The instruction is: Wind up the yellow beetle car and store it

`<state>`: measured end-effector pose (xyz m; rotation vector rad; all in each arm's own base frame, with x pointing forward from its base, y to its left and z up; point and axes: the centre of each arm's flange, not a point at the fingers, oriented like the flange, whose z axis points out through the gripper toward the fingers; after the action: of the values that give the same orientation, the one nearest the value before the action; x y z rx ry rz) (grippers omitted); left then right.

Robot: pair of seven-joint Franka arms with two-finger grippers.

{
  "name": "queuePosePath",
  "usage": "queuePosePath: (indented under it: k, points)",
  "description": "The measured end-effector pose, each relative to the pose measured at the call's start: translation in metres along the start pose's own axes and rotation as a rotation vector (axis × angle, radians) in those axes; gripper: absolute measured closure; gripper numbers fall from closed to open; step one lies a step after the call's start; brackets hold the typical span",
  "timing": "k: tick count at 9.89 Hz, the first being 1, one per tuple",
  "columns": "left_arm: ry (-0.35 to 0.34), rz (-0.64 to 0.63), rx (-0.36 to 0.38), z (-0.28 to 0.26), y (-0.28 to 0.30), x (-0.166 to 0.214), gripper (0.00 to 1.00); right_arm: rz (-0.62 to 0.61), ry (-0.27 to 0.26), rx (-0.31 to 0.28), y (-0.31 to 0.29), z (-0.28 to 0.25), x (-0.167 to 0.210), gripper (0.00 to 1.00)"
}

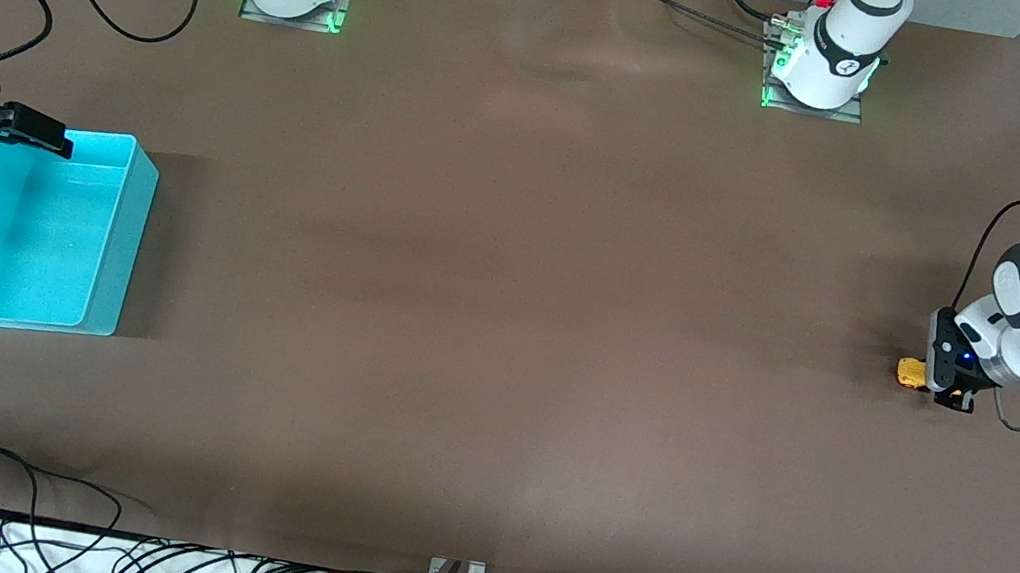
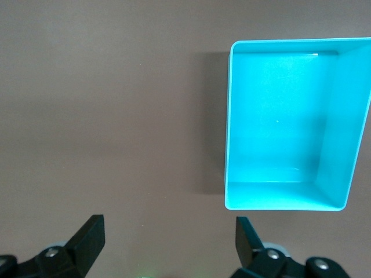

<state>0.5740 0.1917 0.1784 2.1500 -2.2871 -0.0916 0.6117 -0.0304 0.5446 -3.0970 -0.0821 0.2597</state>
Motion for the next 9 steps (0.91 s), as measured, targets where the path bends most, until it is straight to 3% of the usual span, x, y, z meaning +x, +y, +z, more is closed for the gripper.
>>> queuePosePath:
  k: [4, 5, 8, 9]
  points:
    - [0.002, 0.0, -0.008, 0.0, -0.001, -0.001, 0.54, 0.0, 0.011, -0.001, 0.001, -0.003, 0.0, 0.0]
    - [0.009, 0.0, -0.028, 0.006, -0.001, -0.001, 0.45, 0.0, 0.013, -0.001, 0.001, -0.004, 0.0, 0.0]
    - [0.037, 0.003, -0.13, 0.0, -0.013, -0.001, 0.03, -0.001, 0.02, -0.002, 0.0, -0.007, 0.0, 0.0]
    - [0.044, 0.003, -0.151, -0.011, -0.02, 0.001, 0.0, 0.0, 0.022, -0.002, 0.001, -0.007, 0.0, 0.0]
